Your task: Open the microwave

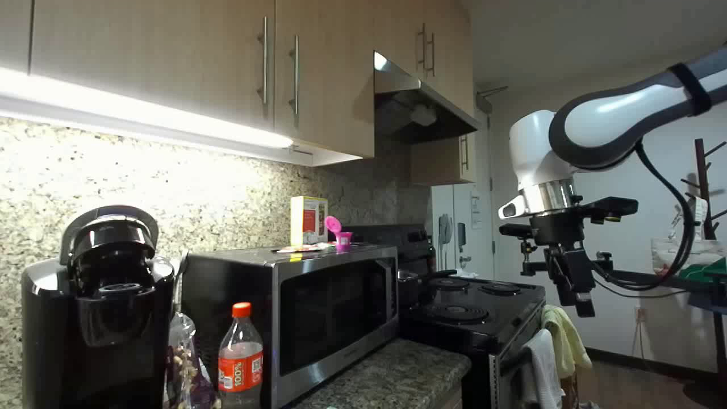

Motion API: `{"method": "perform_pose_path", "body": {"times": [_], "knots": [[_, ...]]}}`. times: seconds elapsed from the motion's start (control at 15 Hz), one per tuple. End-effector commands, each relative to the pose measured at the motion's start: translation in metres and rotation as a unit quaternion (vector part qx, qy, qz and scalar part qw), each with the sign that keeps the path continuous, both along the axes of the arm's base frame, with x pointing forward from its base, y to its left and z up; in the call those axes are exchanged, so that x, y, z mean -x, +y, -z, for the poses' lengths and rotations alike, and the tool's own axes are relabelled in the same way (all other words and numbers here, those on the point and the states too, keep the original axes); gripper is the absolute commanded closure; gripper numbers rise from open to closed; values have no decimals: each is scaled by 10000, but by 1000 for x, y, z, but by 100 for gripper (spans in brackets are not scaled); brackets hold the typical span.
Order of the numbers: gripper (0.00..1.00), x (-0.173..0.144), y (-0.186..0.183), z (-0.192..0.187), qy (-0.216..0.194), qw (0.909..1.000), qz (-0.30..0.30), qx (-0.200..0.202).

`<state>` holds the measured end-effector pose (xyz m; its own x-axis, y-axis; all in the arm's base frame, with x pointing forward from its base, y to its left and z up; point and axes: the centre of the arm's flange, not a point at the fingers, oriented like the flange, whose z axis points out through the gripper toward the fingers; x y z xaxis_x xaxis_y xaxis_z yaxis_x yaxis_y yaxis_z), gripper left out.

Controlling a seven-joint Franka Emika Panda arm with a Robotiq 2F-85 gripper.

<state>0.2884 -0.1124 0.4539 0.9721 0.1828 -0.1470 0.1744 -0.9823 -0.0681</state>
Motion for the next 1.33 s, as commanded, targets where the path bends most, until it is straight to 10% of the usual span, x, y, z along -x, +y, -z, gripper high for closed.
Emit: {"method": "perform_pose_path", "body": {"times": [0.0, 1.07, 1.27], "knots": [[0, 0, 0, 0, 0, 10000, 0, 0], [0, -147, -113, -59, -1845, 9784, 743, 554], [0, -133, -105, -57, -1848, 9774, 870, 536]]}}
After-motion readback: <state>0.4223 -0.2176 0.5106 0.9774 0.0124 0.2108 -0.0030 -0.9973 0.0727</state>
